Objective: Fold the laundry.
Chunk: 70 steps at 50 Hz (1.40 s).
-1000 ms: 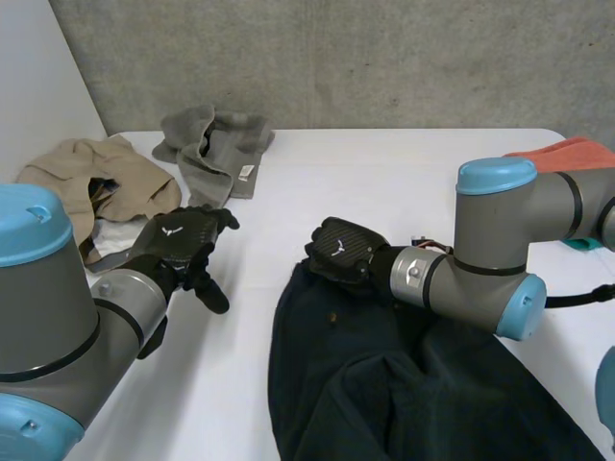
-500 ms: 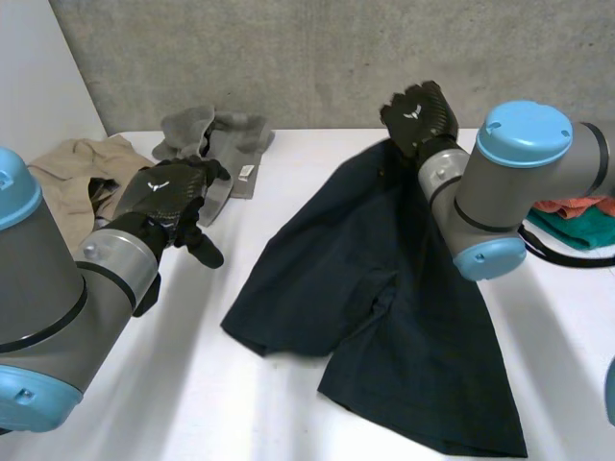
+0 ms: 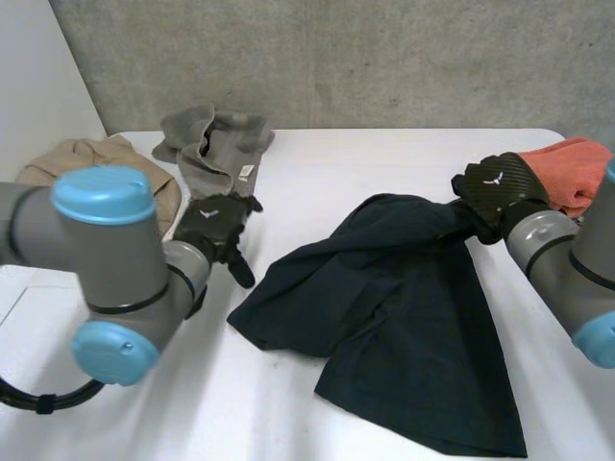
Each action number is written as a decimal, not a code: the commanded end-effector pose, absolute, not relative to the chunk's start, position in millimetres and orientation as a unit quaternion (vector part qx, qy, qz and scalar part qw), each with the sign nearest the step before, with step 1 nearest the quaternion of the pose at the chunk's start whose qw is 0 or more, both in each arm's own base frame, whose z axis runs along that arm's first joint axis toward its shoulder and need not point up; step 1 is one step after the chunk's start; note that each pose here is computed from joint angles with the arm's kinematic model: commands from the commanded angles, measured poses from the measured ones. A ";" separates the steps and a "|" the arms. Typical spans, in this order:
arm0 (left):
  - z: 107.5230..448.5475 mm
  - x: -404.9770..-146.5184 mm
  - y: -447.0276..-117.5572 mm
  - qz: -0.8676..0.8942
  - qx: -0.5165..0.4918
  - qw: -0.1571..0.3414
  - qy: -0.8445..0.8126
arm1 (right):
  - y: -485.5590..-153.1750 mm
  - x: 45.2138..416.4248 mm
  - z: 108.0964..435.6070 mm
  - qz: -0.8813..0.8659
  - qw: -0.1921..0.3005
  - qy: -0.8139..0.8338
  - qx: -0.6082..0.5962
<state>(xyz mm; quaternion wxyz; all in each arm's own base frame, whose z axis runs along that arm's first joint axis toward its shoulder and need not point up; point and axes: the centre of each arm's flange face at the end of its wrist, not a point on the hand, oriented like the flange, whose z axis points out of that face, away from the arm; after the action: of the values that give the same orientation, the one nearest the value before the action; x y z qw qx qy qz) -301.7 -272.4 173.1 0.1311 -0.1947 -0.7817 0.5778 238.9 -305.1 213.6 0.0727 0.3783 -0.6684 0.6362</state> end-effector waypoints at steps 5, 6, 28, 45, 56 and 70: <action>140.1 -317.9 -264.1 0.532 -0.199 0.152 -0.809 | -302.5 227.1 212.4 0.636 0.081 -0.673 0.368; 139.0 -318.3 -261.2 0.524 -0.198 0.155 -0.814 | -303.7 225.1 212.1 0.637 0.083 -0.673 0.366; 143.8 -319.6 -258.2 0.528 -0.205 0.150 -0.810 | -276.9 186.6 226.8 0.532 0.069 -0.710 0.456; 160.4 -319.8 -240.6 0.543 -0.222 0.155 -0.795 | -312.4 221.9 296.2 0.614 -0.075 -0.698 0.360; 162.6 -320.2 -243.2 0.555 -0.218 0.158 -0.787 | -338.7 256.6 217.1 0.513 -0.075 -0.737 0.433; 188.0 -346.8 -290.0 0.670 -0.285 0.097 -0.679 | -396.7 278.7 256.1 0.714 0.043 -0.590 0.376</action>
<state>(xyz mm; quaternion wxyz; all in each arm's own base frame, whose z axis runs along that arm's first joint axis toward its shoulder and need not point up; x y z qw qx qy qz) -331.1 -263.3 168.3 0.1405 -0.2435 -0.7509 0.5976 267.2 -367.1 200.9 0.0086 0.4338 -0.7076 0.5577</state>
